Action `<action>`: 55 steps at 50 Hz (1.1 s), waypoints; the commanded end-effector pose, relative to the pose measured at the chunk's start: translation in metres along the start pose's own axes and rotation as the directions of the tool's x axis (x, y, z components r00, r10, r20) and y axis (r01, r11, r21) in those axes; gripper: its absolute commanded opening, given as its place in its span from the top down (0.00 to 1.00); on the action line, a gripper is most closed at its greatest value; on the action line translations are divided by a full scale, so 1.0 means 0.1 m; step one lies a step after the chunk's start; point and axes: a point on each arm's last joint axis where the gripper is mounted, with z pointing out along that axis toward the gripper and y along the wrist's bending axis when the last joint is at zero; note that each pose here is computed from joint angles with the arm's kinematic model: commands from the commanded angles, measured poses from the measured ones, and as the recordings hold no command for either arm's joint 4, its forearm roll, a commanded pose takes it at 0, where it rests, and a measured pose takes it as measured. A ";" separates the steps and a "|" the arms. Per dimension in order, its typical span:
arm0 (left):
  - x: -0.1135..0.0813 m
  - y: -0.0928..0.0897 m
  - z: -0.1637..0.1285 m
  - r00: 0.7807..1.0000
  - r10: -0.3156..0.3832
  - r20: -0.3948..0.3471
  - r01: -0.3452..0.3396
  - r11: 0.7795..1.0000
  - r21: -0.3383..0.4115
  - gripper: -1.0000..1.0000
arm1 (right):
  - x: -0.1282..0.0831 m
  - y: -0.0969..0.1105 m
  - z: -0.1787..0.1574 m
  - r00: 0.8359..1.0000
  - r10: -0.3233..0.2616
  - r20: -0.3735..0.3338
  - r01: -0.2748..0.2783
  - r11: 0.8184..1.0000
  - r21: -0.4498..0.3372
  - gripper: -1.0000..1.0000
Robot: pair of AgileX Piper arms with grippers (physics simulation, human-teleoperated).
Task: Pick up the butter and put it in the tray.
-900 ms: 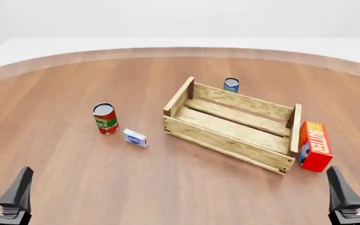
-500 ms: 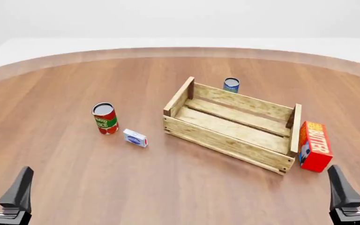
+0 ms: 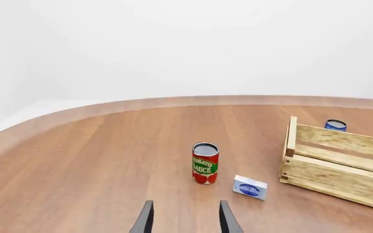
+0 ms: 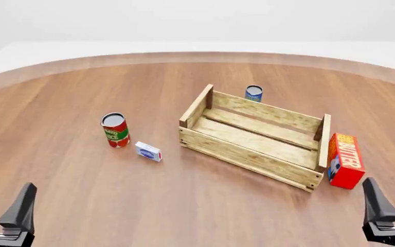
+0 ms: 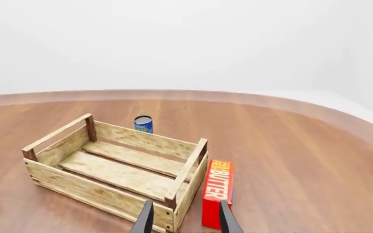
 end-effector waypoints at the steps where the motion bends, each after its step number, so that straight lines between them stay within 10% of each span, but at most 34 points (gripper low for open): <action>1: 0.00 0.00 0.00 1.000 0.000 0.000 0.000 1.000 0.000 0.00 | 0.04 -0.02 0.06 1.000 -0.006 -0.017 0.007 1.000 0.029 0.00; 55: 0.00 0.00 0.00 1.000 0.000 0.000 0.000 1.000 0.000 0.00 | 0.17 -0.15 0.53 0.994 0.009 -0.109 0.005 0.992 0.128 0.00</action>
